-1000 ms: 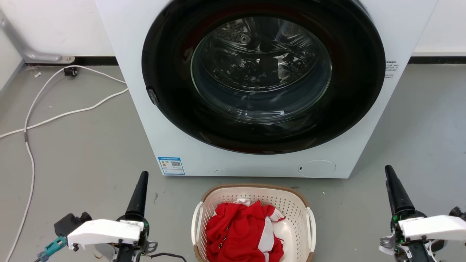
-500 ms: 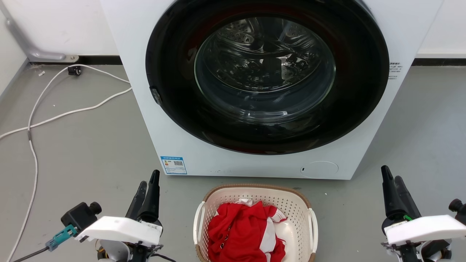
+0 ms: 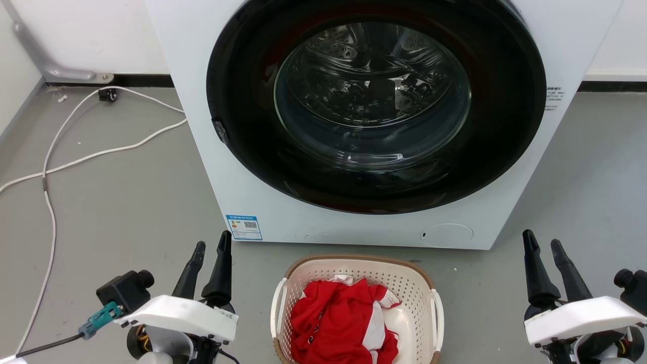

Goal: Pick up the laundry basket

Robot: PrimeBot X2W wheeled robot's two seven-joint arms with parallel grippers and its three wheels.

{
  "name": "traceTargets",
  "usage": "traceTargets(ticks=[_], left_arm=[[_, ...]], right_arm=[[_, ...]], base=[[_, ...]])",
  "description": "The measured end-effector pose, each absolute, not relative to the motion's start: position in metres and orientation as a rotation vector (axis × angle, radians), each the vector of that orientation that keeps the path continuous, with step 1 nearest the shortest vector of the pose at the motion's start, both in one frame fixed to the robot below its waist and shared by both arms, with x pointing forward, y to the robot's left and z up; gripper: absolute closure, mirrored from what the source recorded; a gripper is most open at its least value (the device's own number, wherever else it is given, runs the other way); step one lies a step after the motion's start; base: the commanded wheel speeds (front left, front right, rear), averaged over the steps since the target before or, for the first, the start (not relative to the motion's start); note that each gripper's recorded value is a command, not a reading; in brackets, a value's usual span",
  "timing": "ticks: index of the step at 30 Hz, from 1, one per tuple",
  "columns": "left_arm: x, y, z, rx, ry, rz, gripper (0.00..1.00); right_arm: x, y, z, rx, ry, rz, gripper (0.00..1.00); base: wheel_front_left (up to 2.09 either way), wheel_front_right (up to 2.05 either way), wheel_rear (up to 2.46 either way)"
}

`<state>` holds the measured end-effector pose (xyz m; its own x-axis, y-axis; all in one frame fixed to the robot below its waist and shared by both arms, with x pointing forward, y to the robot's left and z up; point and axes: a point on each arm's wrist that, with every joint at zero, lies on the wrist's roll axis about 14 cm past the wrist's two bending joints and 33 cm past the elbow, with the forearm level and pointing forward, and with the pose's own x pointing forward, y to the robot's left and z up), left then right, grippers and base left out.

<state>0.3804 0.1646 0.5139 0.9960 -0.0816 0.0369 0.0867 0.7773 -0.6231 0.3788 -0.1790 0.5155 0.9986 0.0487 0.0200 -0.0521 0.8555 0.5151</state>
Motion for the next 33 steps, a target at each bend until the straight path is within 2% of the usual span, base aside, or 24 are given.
traceTargets(ticks=[33], left_arm=[[0.382, 0.152, 0.516, -0.256, -0.052, -0.162, 0.00]], right_arm=[[0.363, -0.178, 0.522, 0.176, -0.014, 0.073, 0.00]], base=[[0.00, 0.00, 0.00]])
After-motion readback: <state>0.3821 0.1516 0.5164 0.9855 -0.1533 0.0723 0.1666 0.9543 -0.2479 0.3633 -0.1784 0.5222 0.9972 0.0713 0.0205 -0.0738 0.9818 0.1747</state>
